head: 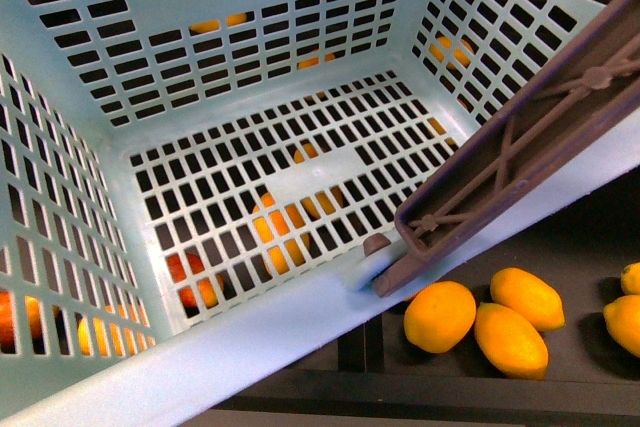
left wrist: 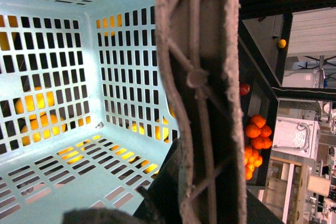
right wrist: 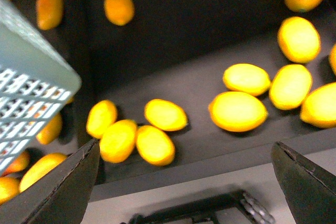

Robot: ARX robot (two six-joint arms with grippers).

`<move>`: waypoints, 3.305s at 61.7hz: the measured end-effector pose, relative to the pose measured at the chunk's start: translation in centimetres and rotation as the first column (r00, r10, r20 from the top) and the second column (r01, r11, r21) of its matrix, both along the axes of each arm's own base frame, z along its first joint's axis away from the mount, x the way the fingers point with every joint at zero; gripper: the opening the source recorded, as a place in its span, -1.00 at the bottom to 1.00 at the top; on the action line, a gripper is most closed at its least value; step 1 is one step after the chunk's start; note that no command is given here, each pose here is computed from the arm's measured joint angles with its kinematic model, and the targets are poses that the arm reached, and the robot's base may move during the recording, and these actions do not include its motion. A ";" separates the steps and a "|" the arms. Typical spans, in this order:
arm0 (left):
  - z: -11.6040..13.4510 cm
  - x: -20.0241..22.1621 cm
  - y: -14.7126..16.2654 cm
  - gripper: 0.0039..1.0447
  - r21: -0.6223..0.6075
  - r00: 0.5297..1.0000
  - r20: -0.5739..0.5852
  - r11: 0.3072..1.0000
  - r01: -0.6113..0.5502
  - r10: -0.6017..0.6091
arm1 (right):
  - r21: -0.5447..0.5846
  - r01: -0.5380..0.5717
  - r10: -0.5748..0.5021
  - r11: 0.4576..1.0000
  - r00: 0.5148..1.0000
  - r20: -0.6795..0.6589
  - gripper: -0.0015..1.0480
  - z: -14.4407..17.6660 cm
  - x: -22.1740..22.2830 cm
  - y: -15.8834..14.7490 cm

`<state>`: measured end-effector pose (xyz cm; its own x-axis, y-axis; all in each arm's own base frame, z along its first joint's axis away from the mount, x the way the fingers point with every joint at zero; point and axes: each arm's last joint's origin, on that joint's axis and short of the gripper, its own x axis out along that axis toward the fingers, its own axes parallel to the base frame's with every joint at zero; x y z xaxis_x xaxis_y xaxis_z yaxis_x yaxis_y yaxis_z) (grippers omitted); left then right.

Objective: Pick lemon and mango into basket

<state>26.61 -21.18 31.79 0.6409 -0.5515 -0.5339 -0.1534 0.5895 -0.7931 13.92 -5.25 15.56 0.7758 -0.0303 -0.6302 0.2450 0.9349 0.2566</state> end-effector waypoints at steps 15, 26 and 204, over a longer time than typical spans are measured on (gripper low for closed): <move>0.0 0.0 0.0 -0.90 -0.001 1.000 -0.001 1.000 0.002 -0.002 | -0.033 0.066 -0.071 0.997 0.979 -0.193 0.83 -4.3 4.6 -2.4; 0.0 0.0 0.0 -0.90 0.000 1.000 0.000 1.000 0.001 -0.001 | -0.007 0.171 -0.164 0.985 0.932 -0.324 0.83 -8.5 8.4 -4.3; 0.0 0.0 0.0 -0.90 -0.001 1.000 -0.001 1.000 0.002 -0.002 | 0.187 0.175 -0.151 0.967 0.979 -0.137 0.37 -0.7 13.8 -5.5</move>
<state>26.60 -21.20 31.79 0.6395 -0.5532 -0.5339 -0.1527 0.5892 -0.7934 27.68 -10.77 14.88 0.6885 -0.0164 -0.7250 0.4306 0.8137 0.3905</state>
